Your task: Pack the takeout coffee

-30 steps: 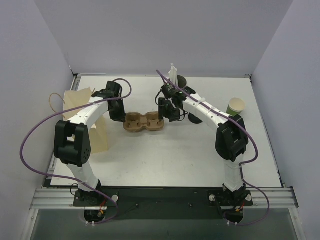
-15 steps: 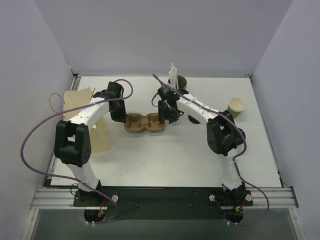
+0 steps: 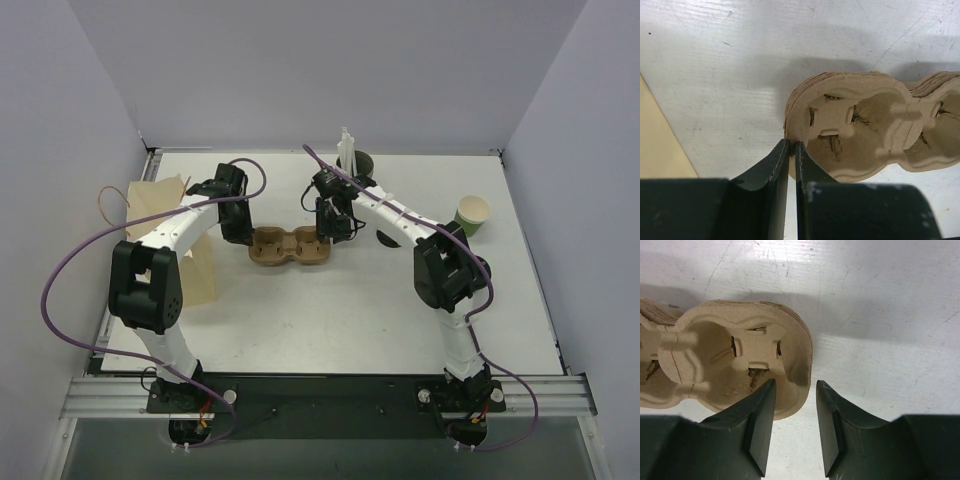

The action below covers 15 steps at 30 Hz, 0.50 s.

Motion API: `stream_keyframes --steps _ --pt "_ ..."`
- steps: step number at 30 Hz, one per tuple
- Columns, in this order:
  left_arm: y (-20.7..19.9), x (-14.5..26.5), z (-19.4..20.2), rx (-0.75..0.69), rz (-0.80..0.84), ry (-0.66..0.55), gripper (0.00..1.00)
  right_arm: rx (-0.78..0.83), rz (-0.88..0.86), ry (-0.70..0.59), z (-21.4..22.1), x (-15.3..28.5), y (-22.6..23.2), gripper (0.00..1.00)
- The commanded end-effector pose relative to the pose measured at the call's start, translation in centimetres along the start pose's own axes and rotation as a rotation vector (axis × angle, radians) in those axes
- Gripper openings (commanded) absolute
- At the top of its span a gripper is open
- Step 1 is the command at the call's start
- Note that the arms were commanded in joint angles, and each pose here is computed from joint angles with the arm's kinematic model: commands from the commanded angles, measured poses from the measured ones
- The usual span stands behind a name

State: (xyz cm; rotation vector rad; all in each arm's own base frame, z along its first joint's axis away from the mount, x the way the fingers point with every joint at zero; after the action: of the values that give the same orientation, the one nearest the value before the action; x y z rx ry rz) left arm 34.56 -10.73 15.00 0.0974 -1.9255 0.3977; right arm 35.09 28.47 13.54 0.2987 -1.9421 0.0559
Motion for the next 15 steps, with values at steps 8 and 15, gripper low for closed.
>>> stream_keyframes --steps 8,15 --pt "-0.9 1.39 -1.34 -0.013 0.026 -0.061 0.0 0.007 0.019 0.01 -0.12 0.39 0.14 0.3" --pt "-0.86 1.23 -1.31 -0.014 0.022 -0.058 0.0 0.008 0.022 0.022 0.04 -0.13 0.12 0.3"
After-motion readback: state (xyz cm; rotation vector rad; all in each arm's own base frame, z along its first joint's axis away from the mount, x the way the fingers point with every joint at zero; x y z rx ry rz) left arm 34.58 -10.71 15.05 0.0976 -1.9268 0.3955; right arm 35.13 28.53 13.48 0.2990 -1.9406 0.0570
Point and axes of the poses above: each gripper's point midway between its finger pads, its own x axis back along the fingers, its own y axis along the line the jaws close on, z = x × y, the point moved 7 cm from there along x, back along the fingers, and after that the axes turned 8 degrees about x, right-handed, at the moved point
